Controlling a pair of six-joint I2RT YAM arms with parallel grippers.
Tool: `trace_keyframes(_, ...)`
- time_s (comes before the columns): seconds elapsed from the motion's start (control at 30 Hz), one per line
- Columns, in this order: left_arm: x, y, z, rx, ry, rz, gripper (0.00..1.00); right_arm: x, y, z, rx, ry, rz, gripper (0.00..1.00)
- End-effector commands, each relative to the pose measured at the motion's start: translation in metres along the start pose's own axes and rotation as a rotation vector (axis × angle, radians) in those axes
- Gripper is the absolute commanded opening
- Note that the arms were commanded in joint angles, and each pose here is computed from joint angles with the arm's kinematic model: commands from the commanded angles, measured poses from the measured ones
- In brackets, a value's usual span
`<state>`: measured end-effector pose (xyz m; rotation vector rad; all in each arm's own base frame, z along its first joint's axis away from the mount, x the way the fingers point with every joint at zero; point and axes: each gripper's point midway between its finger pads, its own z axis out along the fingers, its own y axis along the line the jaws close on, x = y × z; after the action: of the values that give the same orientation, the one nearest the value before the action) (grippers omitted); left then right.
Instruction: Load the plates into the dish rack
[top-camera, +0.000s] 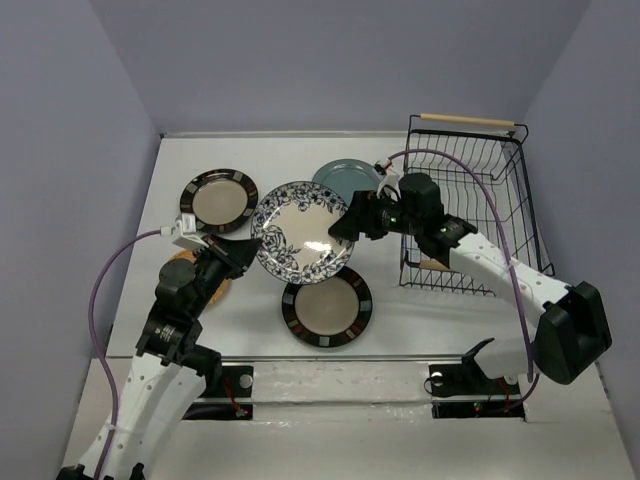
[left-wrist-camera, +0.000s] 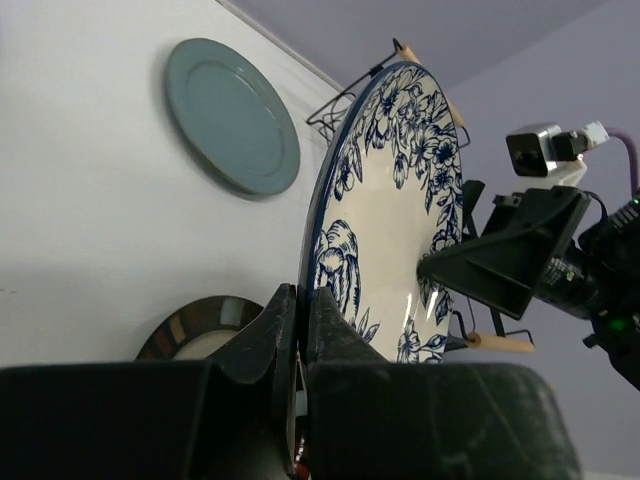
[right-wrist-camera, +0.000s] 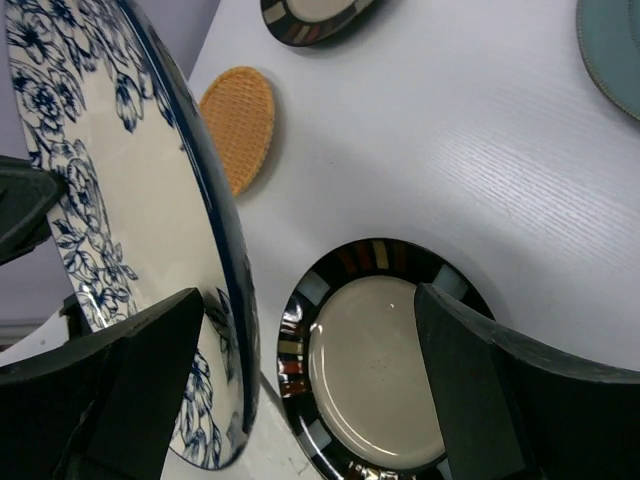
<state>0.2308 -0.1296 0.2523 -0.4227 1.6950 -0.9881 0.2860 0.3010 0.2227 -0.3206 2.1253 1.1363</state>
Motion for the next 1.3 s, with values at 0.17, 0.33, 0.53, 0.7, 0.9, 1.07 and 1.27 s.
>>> trace_keyframes(0.17,-0.038,-0.109,-0.021,0.410,-0.048,0.011,0.11,-0.014,0.047,-0.007,-0.249,-0.114,0.012,0.30)
trace_keyframes(0.33,-0.036,-0.103,-0.018,0.366,-0.028,0.101,0.75,-0.028,0.045,-0.028,-0.188,-0.229,0.020,0.07)
trace_keyframes(0.53,-0.032,-0.086,-0.015,0.267,0.015,0.247,0.97,-0.087,0.037,-0.080,0.016,-0.438,-0.060,0.07)
trace_keyframes(0.7,-0.008,-0.055,-0.013,0.197,0.118,0.371,0.99,-0.149,-0.013,-0.156,0.365,-0.634,-0.097,0.07)
trace_keyframes(0.9,0.014,-0.040,-0.017,0.228,0.183,0.436,0.95,-0.185,-0.067,-0.247,0.761,-0.873,-0.049,0.07)
trace_keyframes(1.07,0.021,-0.055,-0.027,0.312,0.190,0.467,0.93,-0.200,-0.106,-0.299,1.126,-0.936,-0.103,0.07)
trace_keyframes(1.27,0.028,-0.069,-0.042,0.381,0.185,0.474,0.94,-0.231,-0.151,-0.323,1.347,-0.872,-0.224,0.07)
